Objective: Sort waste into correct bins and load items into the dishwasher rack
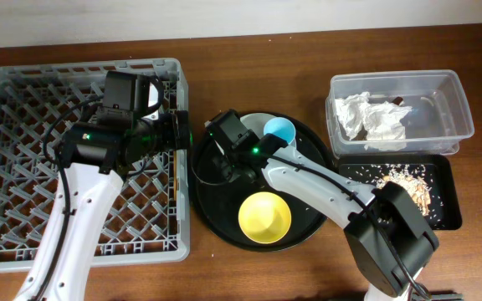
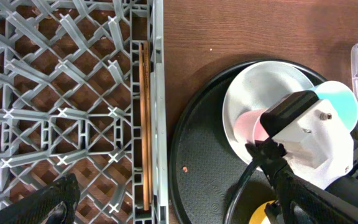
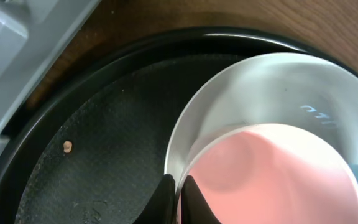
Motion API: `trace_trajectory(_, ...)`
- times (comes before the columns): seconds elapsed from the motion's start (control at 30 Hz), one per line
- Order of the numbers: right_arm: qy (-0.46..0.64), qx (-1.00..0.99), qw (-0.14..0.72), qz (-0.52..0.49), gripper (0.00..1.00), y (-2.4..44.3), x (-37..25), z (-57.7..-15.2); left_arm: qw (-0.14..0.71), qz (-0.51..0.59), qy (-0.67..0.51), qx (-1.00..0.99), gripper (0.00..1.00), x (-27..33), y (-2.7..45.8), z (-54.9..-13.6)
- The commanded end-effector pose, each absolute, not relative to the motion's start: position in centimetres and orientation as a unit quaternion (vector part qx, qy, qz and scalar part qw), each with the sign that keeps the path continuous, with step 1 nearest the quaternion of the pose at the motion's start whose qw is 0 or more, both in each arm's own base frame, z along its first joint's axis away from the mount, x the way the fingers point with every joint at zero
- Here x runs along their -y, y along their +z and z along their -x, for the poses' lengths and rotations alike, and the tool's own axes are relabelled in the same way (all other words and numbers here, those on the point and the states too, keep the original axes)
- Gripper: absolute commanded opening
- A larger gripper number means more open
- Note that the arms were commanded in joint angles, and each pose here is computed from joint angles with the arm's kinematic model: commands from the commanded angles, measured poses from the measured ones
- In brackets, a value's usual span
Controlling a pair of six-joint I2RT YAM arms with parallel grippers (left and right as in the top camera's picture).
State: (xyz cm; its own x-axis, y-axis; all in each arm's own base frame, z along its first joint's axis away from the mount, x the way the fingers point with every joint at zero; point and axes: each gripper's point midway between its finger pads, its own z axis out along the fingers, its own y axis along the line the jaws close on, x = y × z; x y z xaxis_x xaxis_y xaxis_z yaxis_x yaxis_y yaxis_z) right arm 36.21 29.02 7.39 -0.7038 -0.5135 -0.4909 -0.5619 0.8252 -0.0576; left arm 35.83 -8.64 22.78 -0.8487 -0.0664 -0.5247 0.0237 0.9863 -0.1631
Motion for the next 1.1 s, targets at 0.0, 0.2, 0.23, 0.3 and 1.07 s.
trace_trajectory(0.0, 0.06, -0.913, 0.285, 0.285, 0.04, 10.9, -29.5, -37.1, 0.278, 0.016, -0.087, -0.956, 0.99, 8.7, 23.1, -36.0)
trace_trajectory(0.2, 0.129, -0.881, 0.361, 0.276, 0.06, 26.7, -28.5, -34.2, 0.278, 0.016, -0.088, -0.956, 0.99, 8.7, 23.1, -36.0)
trace_trajectory(0.23, 0.13, -0.88, 0.365, 0.275, 0.06, 28.5, -27.3, -32.9, 0.278, 0.016, -0.088, -0.956, 0.99, 8.7, 23.1, -36.0)
trace_trajectory(0.3, 0.134, -0.876, 0.376, 0.273, 0.04, 30.8, -25.5, -30.9, 0.278, 0.016, -0.088, -0.956, 0.99, 8.7, 23.1, -36.0)
trace_trajectory(1.07, 0.547, -0.668, 0.325, 0.385, 0.04, 40.6, -21.9, -24.8, 0.23, -0.356, -0.657, -0.624, 0.99, 23.2, 38.3, -25.2)
